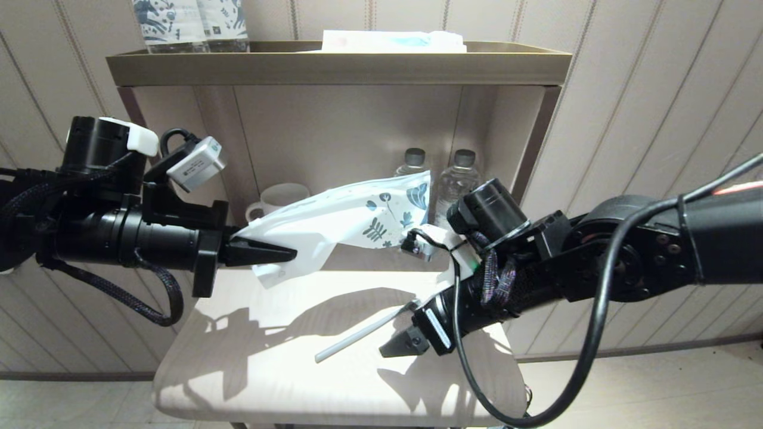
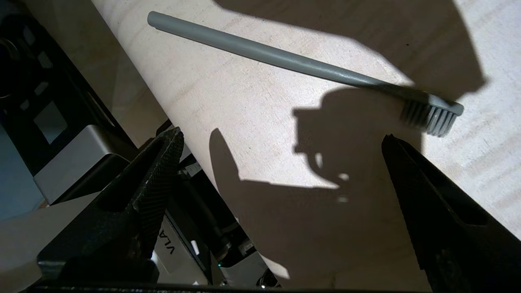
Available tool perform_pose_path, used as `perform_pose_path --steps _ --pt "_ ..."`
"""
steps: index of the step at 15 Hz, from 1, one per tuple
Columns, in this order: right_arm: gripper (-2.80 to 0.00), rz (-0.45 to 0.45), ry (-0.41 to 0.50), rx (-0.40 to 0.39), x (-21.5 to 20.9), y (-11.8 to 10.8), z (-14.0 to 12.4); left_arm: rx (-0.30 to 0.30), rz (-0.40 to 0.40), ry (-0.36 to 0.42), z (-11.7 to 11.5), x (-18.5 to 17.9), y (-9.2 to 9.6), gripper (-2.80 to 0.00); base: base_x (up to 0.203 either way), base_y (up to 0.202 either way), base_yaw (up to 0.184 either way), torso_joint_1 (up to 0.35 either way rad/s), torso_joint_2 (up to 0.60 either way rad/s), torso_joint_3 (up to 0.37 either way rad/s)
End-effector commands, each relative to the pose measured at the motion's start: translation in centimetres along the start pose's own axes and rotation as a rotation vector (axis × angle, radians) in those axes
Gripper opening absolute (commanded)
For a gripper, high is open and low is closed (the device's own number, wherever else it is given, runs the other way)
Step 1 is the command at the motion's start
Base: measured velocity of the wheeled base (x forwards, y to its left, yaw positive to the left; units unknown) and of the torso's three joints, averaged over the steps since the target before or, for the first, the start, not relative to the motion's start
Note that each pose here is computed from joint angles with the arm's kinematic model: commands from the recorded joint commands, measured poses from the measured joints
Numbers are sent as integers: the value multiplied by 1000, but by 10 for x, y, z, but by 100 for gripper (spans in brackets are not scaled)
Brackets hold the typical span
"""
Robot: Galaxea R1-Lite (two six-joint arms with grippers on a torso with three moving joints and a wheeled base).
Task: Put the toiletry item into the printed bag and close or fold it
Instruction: Pick up a toothbrush
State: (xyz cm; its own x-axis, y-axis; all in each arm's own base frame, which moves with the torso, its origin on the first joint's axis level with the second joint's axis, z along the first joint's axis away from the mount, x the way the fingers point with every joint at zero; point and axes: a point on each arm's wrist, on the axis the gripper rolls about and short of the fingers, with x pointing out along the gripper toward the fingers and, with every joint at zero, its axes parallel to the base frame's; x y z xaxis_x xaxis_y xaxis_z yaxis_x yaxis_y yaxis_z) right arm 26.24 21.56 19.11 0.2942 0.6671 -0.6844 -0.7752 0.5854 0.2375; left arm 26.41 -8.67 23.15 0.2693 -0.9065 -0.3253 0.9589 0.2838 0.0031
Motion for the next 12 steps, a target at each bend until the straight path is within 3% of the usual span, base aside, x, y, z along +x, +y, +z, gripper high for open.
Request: perform_pose_path --steps 1,12 --pt "0 7 20 1 9 -1 -1 -1 -8 -1 -1 0 0 -280 0 0 0 0 0 0" --pt "0 -4 -4 9 45 -17 25 -5 -16 8 -6 2 -1 -280 0 0 0 0 0 0"
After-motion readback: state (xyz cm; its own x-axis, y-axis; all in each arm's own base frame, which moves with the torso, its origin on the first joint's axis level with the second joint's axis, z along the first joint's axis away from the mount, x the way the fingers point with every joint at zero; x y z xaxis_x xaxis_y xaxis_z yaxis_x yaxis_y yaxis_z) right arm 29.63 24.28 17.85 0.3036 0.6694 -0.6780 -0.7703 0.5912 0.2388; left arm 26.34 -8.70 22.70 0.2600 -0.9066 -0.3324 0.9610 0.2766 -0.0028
